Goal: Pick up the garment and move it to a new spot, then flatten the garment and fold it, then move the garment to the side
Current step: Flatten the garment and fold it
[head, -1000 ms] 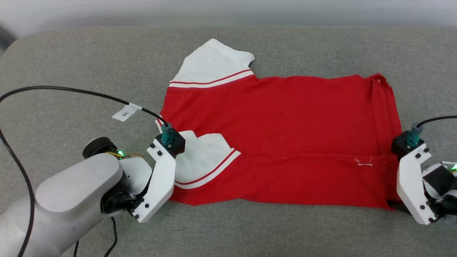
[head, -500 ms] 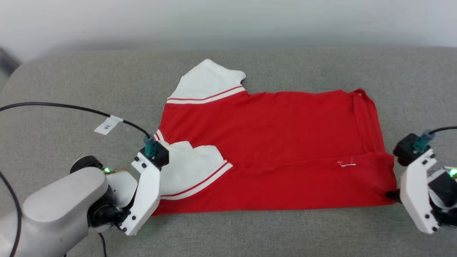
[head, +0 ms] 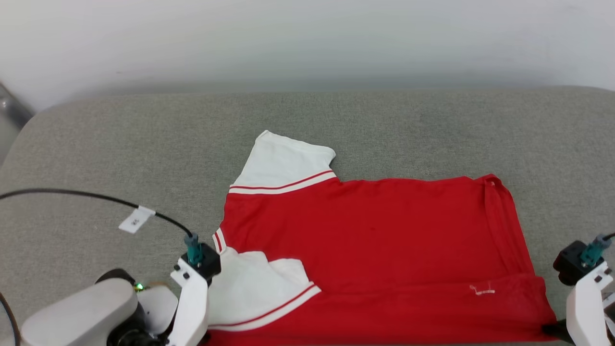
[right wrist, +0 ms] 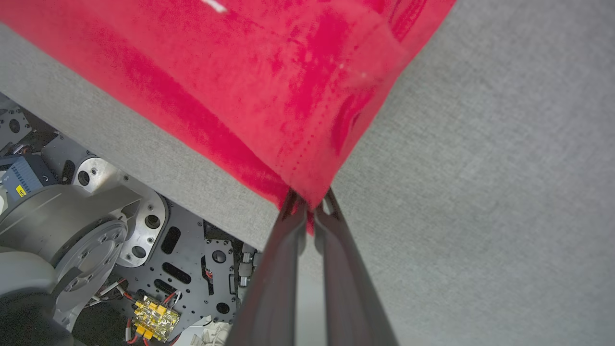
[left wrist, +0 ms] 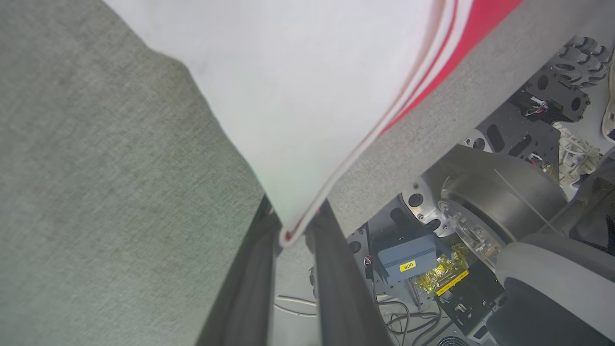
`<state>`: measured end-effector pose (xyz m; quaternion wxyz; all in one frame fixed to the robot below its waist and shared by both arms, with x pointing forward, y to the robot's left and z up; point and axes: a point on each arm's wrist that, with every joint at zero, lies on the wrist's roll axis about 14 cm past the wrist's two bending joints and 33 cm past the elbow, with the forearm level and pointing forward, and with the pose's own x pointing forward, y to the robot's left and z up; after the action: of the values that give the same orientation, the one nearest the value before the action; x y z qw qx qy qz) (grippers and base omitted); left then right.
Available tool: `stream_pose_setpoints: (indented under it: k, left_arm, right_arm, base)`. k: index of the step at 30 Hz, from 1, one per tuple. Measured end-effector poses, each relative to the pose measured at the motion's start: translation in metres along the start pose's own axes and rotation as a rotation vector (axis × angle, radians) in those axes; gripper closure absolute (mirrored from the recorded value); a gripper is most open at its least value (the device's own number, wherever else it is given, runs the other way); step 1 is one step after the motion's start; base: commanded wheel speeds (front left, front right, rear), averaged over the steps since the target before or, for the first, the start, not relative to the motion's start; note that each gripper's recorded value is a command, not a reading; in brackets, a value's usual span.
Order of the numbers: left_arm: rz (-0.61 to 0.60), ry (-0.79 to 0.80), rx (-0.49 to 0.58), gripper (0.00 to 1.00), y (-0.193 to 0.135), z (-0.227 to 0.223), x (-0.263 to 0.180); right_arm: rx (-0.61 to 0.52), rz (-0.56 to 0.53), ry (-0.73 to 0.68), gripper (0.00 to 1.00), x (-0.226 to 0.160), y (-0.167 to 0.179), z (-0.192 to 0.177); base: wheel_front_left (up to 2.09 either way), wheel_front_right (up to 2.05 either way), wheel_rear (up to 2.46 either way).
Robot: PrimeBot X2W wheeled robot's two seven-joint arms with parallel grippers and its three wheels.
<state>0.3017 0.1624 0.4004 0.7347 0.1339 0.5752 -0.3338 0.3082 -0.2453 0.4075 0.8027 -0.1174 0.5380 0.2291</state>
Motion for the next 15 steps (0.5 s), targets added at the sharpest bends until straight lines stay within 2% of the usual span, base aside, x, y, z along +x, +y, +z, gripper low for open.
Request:
stream_pose_setpoints:
  k: [4, 6, 7, 8, 9, 12, 15]
  left_arm:
    - [-0.021, 0.045, -0.018, 1.00, -0.004, -0.014, 0.012]
    - [0.000, 0.054, 0.006, 1.00, 0.000, -0.015, 0.014]
    - [0.014, 0.046, 0.018, 0.16, 0.003, -0.014, 0.015]
    - [0.017, 0.035, 0.015, 0.00, 0.004, -0.013, 0.015]
    - [0.022, 0.027, 0.011, 0.00, 0.005, -0.012, 0.014]
    - [0.053, -0.007, 0.018, 0.00, 0.012, -0.009, 0.006]
    - [0.112, -0.102, 0.028, 0.00, 0.025, 0.011, -0.017]
  right_arm:
    - [0.046, 0.001, 0.035, 1.00, 0.012, -0.001, -0.015]
    - [0.068, 0.008, 0.031, 1.00, 0.018, 0.001, -0.018]
    - [0.079, 0.011, 0.025, 1.00, 0.020, 0.002, -0.018]
    - [0.084, 0.010, 0.012, 0.67, 0.021, 0.002, -0.016]
    - [0.080, 0.000, -0.013, 0.00, 0.021, 0.000, -0.011]
    - [0.063, -0.037, -0.083, 0.00, 0.015, -0.008, 0.001]
    - [0.039, -0.087, -0.221, 0.00, 0.001, -0.018, 0.025]
  base:
    - [0.00, 0.00, 0.00]
    - [0.00, 0.00, 0.00]
    - [0.00, 0.00, 0.00]
    - [0.00, 0.00, 0.00]
    - [0.00, 0.00, 0.00]
    - [0.00, 0.00, 0.00]
    - [0.00, 0.00, 0.00]
